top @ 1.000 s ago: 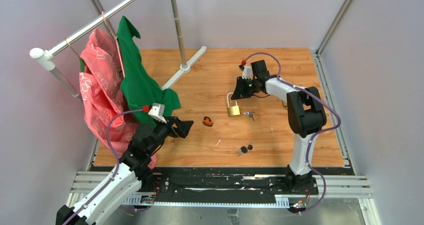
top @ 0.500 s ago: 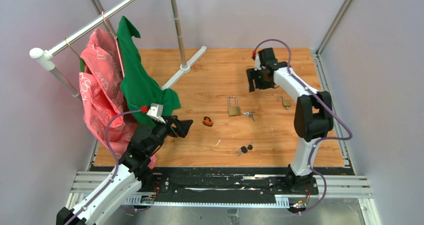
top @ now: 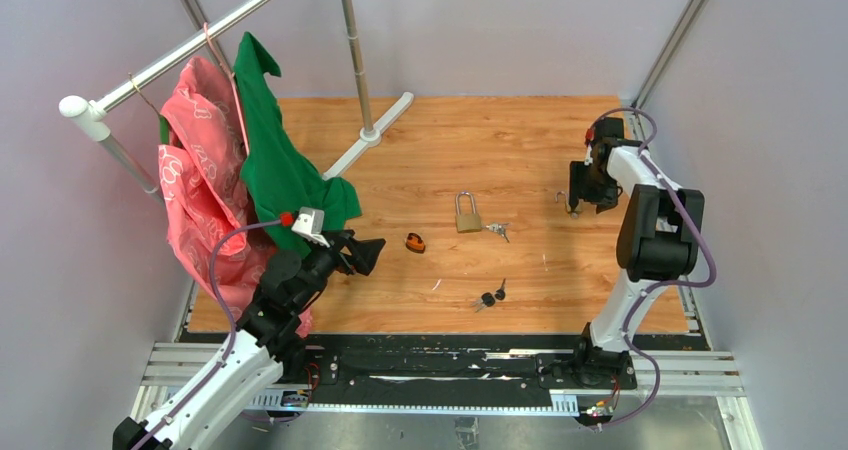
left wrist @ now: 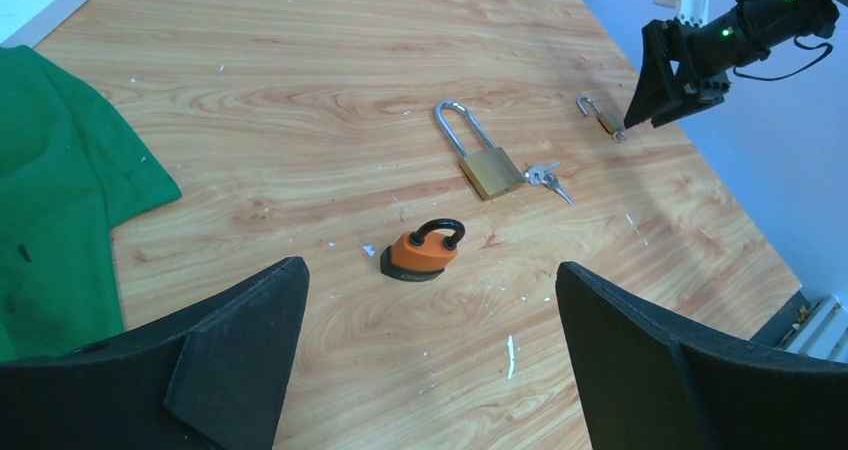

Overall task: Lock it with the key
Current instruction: Pick up the lock from the center of the board.

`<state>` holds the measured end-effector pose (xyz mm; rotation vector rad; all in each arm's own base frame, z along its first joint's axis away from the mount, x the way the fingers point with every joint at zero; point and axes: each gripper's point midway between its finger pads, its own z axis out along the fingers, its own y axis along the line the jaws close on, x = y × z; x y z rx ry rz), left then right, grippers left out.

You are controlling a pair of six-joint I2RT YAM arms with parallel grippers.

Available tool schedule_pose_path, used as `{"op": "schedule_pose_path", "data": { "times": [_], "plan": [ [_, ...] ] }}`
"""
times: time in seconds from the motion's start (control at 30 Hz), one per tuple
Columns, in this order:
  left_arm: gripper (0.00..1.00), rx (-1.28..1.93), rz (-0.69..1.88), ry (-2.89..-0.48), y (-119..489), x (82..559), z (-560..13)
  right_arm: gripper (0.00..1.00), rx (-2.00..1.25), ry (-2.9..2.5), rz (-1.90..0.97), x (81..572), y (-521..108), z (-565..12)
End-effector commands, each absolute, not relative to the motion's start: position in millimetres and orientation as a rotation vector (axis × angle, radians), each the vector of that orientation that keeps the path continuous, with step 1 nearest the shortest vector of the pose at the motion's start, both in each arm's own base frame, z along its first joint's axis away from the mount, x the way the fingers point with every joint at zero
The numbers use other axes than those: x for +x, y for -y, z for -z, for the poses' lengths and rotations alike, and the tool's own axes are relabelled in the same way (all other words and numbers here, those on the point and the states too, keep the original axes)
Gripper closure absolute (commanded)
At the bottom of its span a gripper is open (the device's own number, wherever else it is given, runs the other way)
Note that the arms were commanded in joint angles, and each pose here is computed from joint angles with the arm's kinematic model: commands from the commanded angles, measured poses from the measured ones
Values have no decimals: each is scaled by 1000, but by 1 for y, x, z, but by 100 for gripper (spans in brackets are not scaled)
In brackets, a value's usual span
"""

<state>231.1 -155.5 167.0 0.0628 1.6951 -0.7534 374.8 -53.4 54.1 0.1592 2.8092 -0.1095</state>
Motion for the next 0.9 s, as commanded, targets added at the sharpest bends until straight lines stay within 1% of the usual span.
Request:
{"op": "schedule_pose_path", "data": {
  "times": [0.0, 0.17, 0.27, 0.33, 0.47, 0.67, 0.7, 0.73, 0.77, 0.8, 0.83, 0.87],
  "plan": [
    [0, 46, 735, -1667, 151, 234, -169, 39, 61, -2854, 6, 376, 44, -43],
    [0, 48, 733, -1667, 151, 234, -169, 38, 12, -2856, -116, 382, 30, -35],
    [0, 47, 732, -1671, 151, 235, -167, 38, 19, -2872, -100, 385, 33, -28],
    [0, 49, 730, -1670, 151, 235, -168, 40, 11, -2882, -95, 386, 34, -24],
    [0, 51, 731, -1666, 151, 234, -169, 46, 11, -2900, -77, 386, 37, -19],
    [0, 50, 731, -1671, 151, 234, -167, 49, 3, -2914, -76, 384, 37, -14],
    [0, 49, 732, -1670, 151, 234, -167, 51, 2, -2921, -70, 383, 38, -13],
    [0, 50, 731, -1670, 151, 234, -167, 59, 0, -2927, -64, 383, 39, -12],
    [0, 51, 730, -1671, 151, 234, -167, 72, 1, -2934, -61, 382, 39, -11],
    [0, 50, 731, -1670, 151, 234, -167, 87, -1, -2932, -66, 381, 38, -11],
    [0, 50, 731, -1669, 151, 234, -168, 96, 1, -2921, -85, 382, 36, -13],
    [0, 51, 731, -1669, 151, 234, -167, 100, 2, -2906, -94, 383, 34, -14]
  ]
}}
